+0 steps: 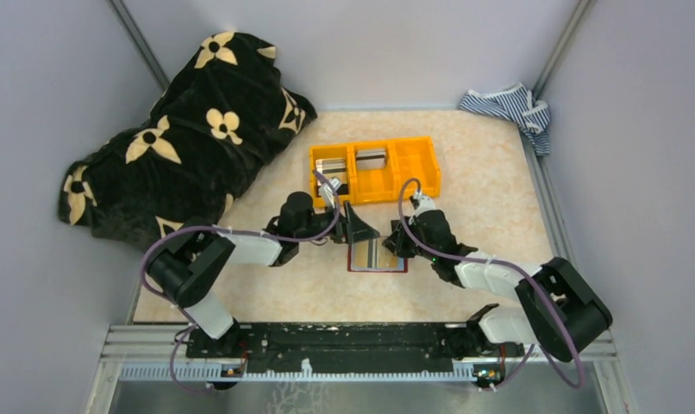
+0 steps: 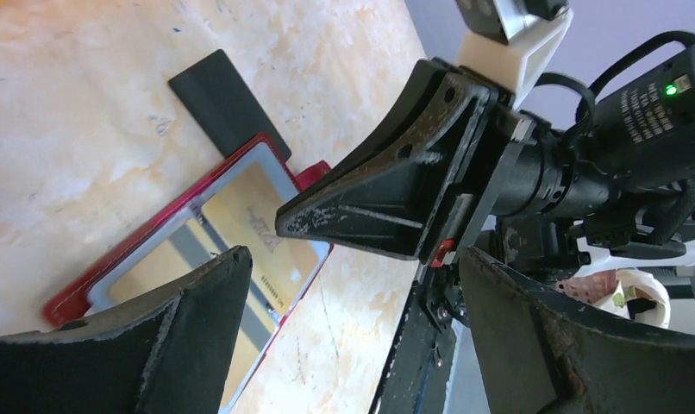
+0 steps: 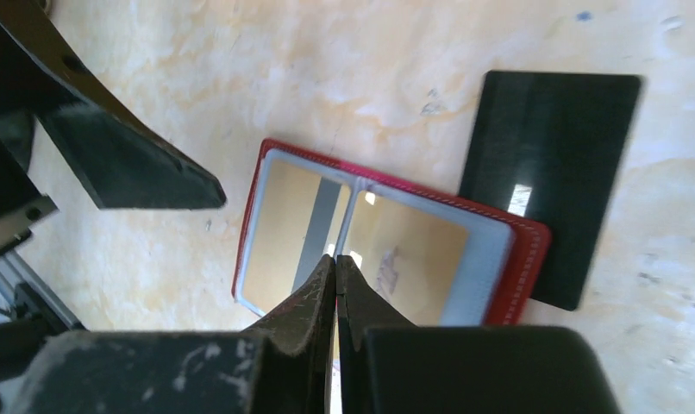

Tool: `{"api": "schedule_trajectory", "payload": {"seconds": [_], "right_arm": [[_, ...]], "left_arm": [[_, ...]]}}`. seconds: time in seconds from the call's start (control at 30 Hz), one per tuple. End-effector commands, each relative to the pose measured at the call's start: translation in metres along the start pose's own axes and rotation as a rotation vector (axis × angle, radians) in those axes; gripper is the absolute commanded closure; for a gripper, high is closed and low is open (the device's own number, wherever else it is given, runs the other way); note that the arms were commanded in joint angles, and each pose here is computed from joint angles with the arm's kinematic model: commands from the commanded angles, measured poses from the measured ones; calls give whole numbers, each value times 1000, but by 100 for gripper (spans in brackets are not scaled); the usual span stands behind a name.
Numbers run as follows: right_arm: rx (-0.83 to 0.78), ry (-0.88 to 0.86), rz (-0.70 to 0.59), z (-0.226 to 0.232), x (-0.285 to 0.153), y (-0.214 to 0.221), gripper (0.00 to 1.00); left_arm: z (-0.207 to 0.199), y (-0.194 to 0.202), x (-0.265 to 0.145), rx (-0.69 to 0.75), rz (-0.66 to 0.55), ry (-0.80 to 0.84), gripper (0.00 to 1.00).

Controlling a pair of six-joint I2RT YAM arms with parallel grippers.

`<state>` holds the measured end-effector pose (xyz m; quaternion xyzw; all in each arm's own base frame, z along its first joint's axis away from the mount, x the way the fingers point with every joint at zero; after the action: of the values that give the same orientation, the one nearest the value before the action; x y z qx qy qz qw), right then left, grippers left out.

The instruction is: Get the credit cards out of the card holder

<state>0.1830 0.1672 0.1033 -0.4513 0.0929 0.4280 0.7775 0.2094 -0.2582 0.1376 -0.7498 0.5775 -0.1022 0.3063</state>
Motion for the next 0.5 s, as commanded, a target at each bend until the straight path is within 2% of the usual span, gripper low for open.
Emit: {"api": "schedule_trajectory", "payload": {"seconds": [0.0,0.27,0.33,0.47], "right_arm": [[-12,37,-81,-3,-10,-16,100],[-10,113,-80,-22,-24,-10,100],[-11,136,-75,-28,-27,-8,100],[-12,167,-58,-37,-32,-2,100]], "left_arm": [[-5,0,19,5,21,49,5],[0,7,30,-18,44,29,5],[2,8,29,-12,44,13,1],[0,11,25,29,9,6,1]]}}
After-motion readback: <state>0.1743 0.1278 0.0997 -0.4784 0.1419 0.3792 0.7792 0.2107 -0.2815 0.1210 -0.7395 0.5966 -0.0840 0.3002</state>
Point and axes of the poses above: each gripper's point midway between its finger pads, its own x axis out along the fingers, its own z axis along the line the jaws close on, y = z × x, the point moved 10 cm from there along -x, back along the fingers, and after that the axes turned 1 degree about x, right-handed, at the moved point
